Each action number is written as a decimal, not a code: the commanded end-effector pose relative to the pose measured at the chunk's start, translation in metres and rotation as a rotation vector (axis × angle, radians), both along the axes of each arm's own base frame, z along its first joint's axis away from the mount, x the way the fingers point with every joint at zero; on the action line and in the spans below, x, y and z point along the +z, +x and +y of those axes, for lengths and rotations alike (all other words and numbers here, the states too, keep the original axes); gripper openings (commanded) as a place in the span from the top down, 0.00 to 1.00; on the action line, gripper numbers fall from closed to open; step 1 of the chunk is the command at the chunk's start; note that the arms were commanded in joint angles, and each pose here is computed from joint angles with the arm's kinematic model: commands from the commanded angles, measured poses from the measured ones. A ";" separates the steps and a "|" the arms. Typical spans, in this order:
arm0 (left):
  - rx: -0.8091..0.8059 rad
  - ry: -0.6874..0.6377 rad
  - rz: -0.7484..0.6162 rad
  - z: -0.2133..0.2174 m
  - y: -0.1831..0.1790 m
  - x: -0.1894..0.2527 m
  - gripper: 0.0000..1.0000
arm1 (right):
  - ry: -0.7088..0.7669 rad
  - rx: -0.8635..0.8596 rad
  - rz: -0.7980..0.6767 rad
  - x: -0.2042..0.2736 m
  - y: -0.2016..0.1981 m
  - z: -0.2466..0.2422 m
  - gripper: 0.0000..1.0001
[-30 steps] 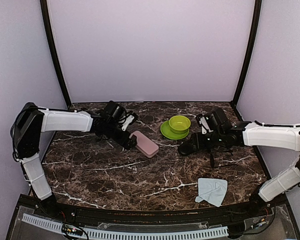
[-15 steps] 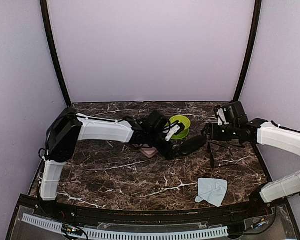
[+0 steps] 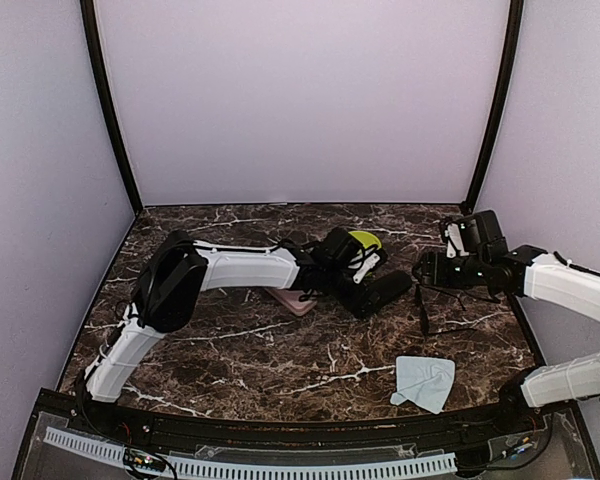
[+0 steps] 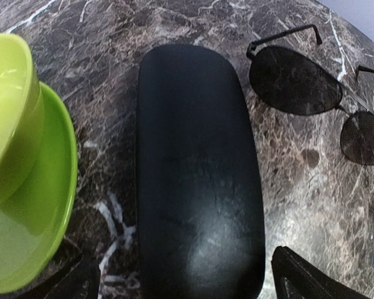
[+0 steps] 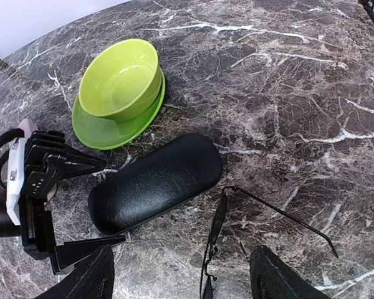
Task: Organize the sunglasses
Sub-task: Pick up the sunglasses case from the center of the board.
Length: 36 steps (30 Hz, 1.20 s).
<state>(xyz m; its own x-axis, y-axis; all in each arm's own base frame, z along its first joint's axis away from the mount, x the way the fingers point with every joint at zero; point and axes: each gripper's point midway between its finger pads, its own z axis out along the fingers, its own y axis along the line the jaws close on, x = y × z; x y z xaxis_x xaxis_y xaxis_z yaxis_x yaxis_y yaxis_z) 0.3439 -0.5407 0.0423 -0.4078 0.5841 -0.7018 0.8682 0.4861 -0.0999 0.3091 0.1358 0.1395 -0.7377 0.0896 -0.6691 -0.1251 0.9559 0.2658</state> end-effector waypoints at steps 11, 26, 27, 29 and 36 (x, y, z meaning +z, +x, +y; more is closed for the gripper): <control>-0.032 0.003 0.039 -0.024 -0.008 -0.012 0.23 | 0.024 0.015 -0.015 0.000 -0.004 -0.003 0.25; -0.060 -0.111 0.112 0.029 -0.059 0.101 0.67 | 0.107 0.106 -0.048 0.026 -0.003 0.018 0.27; -0.050 -0.117 0.131 0.037 -0.064 0.104 0.67 | 0.126 0.124 -0.055 0.030 -0.004 0.022 0.27; -0.026 -0.179 0.146 0.054 -0.069 0.126 0.67 | 0.175 0.168 -0.086 0.041 -0.005 0.032 0.27; 0.113 -0.360 0.290 0.120 -0.079 0.143 0.93 | 0.421 0.387 -0.182 0.074 -0.020 0.080 0.26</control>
<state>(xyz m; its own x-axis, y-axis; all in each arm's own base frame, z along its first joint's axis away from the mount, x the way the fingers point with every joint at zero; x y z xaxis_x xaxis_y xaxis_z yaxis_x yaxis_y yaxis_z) 0.2669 -0.4438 0.1666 -0.5797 0.4105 -0.7038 0.7954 0.4727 -0.3794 0.2949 0.1787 0.1735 -0.7175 0.0904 -0.6907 -0.3388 0.8210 0.4594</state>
